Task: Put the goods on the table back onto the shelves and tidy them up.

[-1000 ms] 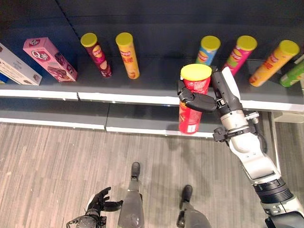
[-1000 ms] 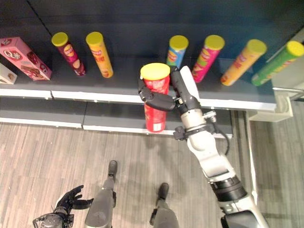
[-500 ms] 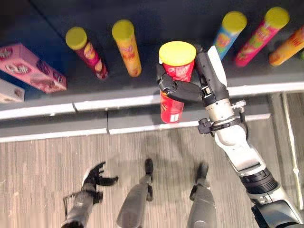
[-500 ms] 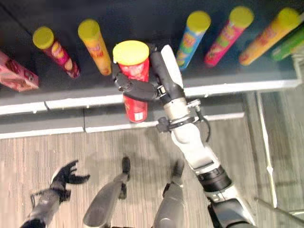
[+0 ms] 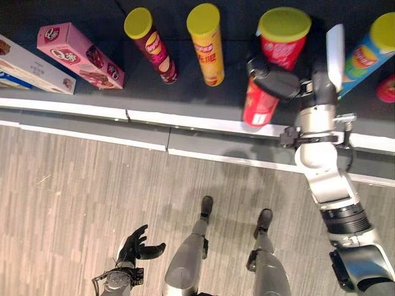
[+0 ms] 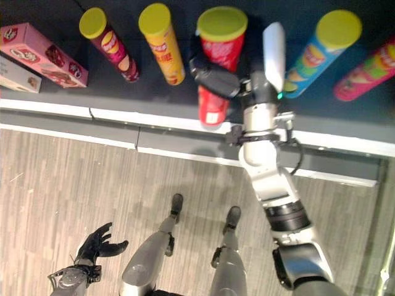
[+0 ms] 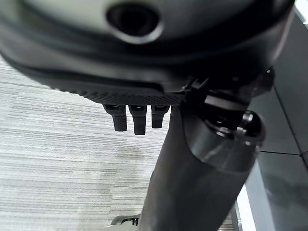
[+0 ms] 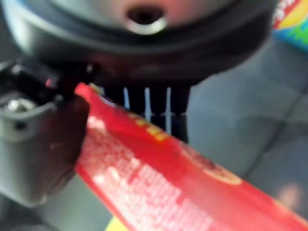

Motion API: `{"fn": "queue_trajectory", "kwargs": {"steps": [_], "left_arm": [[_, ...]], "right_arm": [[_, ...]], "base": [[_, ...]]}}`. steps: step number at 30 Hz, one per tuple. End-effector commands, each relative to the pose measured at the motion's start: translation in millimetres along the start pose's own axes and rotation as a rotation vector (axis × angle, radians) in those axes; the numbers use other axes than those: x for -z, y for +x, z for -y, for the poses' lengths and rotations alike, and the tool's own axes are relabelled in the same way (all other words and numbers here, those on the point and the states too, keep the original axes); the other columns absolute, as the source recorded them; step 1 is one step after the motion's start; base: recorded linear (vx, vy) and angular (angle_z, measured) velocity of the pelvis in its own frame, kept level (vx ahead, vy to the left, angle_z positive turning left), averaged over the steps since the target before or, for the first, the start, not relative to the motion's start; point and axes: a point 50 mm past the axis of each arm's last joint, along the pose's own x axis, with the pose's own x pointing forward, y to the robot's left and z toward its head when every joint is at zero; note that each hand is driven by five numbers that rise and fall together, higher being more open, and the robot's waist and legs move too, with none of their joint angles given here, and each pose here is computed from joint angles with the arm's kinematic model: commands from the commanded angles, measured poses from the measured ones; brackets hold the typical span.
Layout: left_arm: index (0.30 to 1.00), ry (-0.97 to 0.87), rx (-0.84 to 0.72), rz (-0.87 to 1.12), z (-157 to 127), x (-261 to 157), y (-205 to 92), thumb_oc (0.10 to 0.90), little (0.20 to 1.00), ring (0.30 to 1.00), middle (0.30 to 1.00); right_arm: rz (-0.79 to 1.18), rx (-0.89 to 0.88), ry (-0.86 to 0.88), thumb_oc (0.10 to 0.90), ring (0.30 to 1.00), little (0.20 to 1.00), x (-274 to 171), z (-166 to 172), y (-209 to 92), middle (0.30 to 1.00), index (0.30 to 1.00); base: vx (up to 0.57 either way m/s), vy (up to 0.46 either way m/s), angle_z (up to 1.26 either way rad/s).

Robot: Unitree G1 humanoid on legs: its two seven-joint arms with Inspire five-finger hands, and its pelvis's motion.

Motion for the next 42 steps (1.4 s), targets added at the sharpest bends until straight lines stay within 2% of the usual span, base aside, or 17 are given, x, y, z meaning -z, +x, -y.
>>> {"fn": "queue_trajectory", "kwargs": {"steps": [1,3,6,16,29,42], "left_arm": [[0.9,0.101,-0.065,0.011,-29,4,-6,0.8,0.9,0.9,0.9],[0.9,0.106,-0.063,0.027,-26,0,-4,0.8,0.9,0.9,0.9],[0.9,0.11,-0.056,0.079,-22,-11,0,0.8,0.9,0.9,0.9],[0.9,0.109,-0.055,0.125,-15,-22,2,0.8,0.9,0.9,0.9],[0.9,0.076,-0.052,0.183,-9,-34,3,0.8,0.9,0.9,0.9],[0.9,0.063,-0.041,0.228,-8,-43,1,0.8,0.9,0.9,0.9]], "right_arm": [[0.31,0.251,-0.026,0.4,0.3,0.3,-58,31,26,0.3,0.3],[0.324,0.298,-0.074,0.4,0.3,0.3,-59,37,30,0.3,0.3],[0.348,0.449,-0.241,0.4,0.3,0.3,-58,56,44,0.3,0.3],[0.39,0.645,-0.332,0.4,0.3,0.3,-65,77,41,0.3,0.3],[0.392,0.782,-0.183,0.4,0.3,0.3,-77,80,41,0.3,0.3],[0.419,0.876,-0.253,0.4,0.3,0.3,-80,97,46,0.3,0.3]], "base": [[-0.01,0.007,0.09],[-0.02,0.008,0.22],[-0.02,0.001,0.13],[0.0,-0.006,0.08],[-0.01,0.004,0.0],[0.0,0.005,0.02]]}}
